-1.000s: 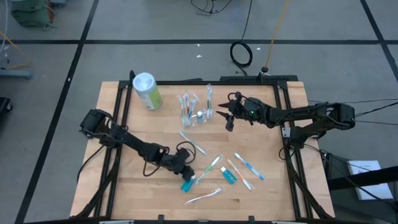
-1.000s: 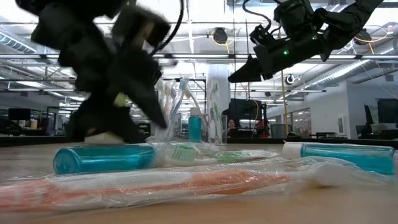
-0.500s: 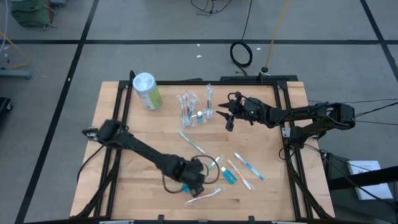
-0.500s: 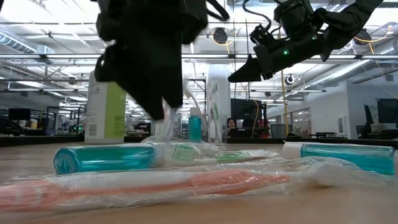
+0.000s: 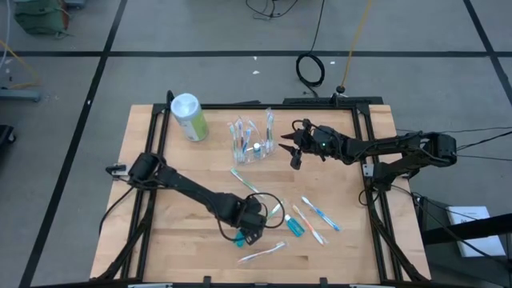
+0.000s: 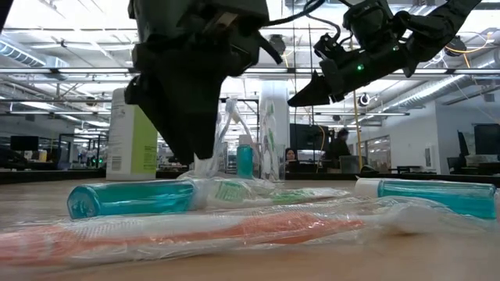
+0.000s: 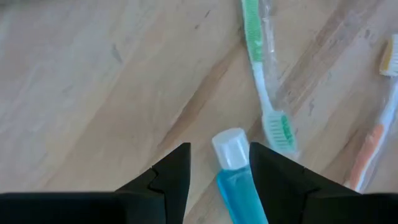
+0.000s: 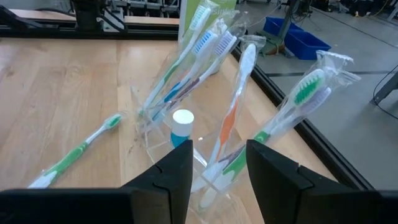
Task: Pick & Place toothbrushing station
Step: Put the blue mouthwash into the transparent organizer
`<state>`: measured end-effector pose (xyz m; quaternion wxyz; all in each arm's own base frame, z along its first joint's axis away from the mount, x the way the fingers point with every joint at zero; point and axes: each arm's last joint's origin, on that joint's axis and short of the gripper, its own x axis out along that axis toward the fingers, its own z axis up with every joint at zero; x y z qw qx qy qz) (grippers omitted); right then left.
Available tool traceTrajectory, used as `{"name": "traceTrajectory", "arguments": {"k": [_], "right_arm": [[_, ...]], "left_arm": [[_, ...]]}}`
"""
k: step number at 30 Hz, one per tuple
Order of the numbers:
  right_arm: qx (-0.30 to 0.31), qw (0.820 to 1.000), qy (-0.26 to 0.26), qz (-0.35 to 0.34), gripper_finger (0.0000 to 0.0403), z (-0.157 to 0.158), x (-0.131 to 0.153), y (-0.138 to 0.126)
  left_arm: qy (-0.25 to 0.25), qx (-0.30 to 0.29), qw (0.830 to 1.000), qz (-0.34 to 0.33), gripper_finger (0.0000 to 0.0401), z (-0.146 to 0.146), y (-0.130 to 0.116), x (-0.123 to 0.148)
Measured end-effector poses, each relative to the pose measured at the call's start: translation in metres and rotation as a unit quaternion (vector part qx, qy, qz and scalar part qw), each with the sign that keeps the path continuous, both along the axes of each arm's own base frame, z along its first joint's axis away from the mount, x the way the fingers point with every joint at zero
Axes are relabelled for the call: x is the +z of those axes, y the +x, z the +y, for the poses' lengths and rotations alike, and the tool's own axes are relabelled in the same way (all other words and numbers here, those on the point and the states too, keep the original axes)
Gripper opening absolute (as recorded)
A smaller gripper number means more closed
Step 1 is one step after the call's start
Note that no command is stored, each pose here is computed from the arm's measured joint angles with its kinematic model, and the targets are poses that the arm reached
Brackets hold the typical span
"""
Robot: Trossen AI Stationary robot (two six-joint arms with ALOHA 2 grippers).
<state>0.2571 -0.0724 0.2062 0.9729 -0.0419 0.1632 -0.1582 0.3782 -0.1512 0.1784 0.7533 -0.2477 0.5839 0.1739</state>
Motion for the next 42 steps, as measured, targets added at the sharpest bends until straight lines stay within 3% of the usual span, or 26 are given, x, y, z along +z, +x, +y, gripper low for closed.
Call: {"name": "traceTrajectory", "arguments": {"k": [4, 11, 19, 24, 36, 39, 42], "right_arm": [[0.000, 1.000, 0.000, -0.001, 0.0141, 0.000, 0.000, 0.000], [0.000, 1.000, 0.001, 0.002, 0.0141, 0.000, 0.000, 0.000], [0.000, 1.000, 0.001, 0.002, 0.0141, 0.000, 0.000, 0.000], [0.000, 1.000, 0.001, 0.002, 0.0141, 0.000, 0.000, 0.000], [0.000, 1.000, 0.001, 0.002, 0.0141, 0.000, 0.000, 0.000], [0.000, 1.000, 0.001, 0.002, 0.0141, 0.000, 0.000, 0.000], [0.000, 1.000, 0.001, 0.003, 0.0141, 0.000, -0.001, 0.000]], "left_arm": [[0.010, -0.016, 1.000, -0.022, 0.0170, -0.005, 0.002, 0.001], [0.014, 0.000, 1.000, -0.003, 0.0170, -0.008, -0.008, -0.012], [0.003, -0.001, 1.000, -0.018, 0.0170, -0.011, -0.012, -0.028], [-0.031, 0.014, 0.999, 0.005, 0.0167, -0.011, -0.017, -0.035], [-0.026, 0.009, 1.000, 0.002, 0.0050, -0.003, -0.018, -0.034], [-0.022, 0.012, 0.999, -0.034, 0.0013, 0.004, -0.015, -0.019], [-0.009, 0.017, 0.997, -0.080, 0.0011, 0.014, -0.016, 0.009]]}}
